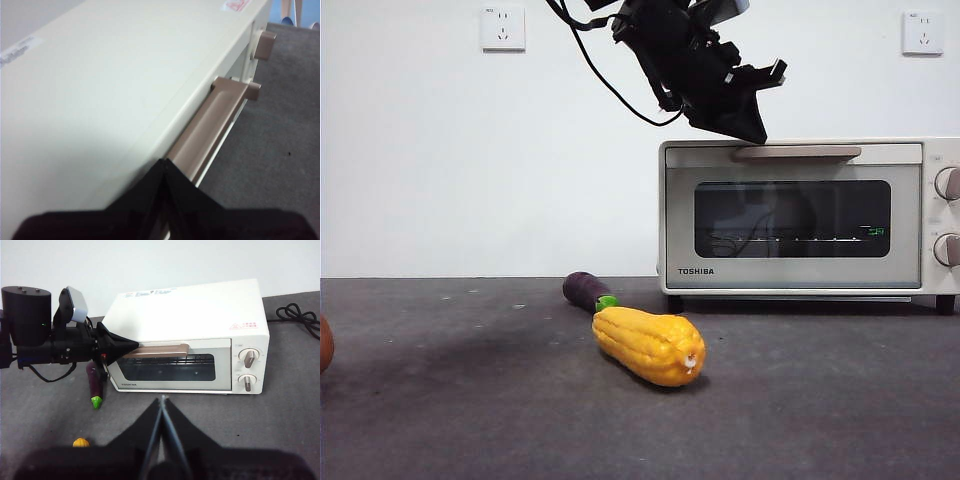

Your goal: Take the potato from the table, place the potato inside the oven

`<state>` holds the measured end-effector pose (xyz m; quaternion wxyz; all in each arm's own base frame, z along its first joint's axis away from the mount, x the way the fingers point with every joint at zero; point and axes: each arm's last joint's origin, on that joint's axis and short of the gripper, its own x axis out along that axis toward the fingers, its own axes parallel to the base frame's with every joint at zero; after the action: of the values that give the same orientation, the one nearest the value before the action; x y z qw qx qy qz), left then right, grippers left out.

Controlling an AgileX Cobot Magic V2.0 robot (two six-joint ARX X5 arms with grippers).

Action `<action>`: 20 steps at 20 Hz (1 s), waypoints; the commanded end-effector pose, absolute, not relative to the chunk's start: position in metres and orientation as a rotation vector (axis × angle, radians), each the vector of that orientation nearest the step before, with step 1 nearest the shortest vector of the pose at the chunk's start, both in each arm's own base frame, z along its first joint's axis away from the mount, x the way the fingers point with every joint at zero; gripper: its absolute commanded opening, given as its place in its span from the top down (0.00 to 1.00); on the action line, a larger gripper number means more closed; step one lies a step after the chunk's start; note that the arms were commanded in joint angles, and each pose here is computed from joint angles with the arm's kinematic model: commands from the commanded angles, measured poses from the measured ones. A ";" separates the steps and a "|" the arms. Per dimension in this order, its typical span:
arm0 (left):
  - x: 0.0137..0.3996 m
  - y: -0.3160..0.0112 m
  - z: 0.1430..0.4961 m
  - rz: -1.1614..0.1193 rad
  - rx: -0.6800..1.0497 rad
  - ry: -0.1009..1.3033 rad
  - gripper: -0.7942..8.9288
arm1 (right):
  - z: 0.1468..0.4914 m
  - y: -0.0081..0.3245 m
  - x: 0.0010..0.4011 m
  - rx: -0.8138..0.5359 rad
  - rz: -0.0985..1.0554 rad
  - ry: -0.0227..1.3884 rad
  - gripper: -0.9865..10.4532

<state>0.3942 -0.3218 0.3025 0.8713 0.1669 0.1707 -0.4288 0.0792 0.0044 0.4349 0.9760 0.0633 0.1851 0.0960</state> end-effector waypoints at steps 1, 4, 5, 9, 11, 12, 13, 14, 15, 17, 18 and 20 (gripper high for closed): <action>0.400 -0.324 0.288 -0.900 0.375 0.378 0.93 | 0.436 0.004 0.079 0.115 0.196 0.363 0.91; 0.401 -0.325 0.282 -0.902 0.381 0.403 0.93 | 0.436 0.004 0.080 0.115 0.196 0.365 0.91; 0.402 -0.324 0.279 -0.903 0.384 0.416 0.93 | 0.436 0.004 0.080 0.115 0.196 0.366 0.91; 0.402 -0.324 0.268 -0.917 0.413 0.470 0.93 | 0.436 0.004 0.081 0.116 0.196 0.369 0.91; 0.401 -0.324 0.266 -0.923 0.431 0.488 0.93 | 0.436 0.004 0.083 0.117 0.196 0.375 0.91; 0.400 -0.324 0.266 -0.926 0.436 0.492 0.93 | 0.436 0.004 0.083 0.117 0.196 0.375 0.91; 0.399 -0.325 0.266 -0.929 0.442 0.490 0.93 | 0.436 0.004 0.083 0.117 0.196 0.376 0.91; 0.399 -0.325 0.266 -0.931 0.443 0.489 0.93 | 0.436 0.004 0.083 0.117 0.196 0.375 0.91; 0.399 -0.326 0.266 -0.931 0.443 0.488 0.93 | 0.436 0.004 0.083 0.117 0.196 0.375 0.91; 0.398 -0.325 0.265 -0.931 0.444 0.496 0.93 | 0.436 0.004 0.083 0.117 0.196 0.376 0.91; 0.398 -0.325 0.265 -0.932 0.446 0.503 0.93 | 0.436 0.004 0.083 0.117 0.196 0.376 0.91; 0.397 -0.324 0.263 -0.934 0.451 0.525 0.93 | 0.436 0.004 0.083 0.117 0.196 0.377 0.91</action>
<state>0.3949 -0.3218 0.2983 0.8570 0.1932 0.1868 -0.4397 0.0838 0.0042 0.4341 0.9747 0.0640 0.1917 0.0956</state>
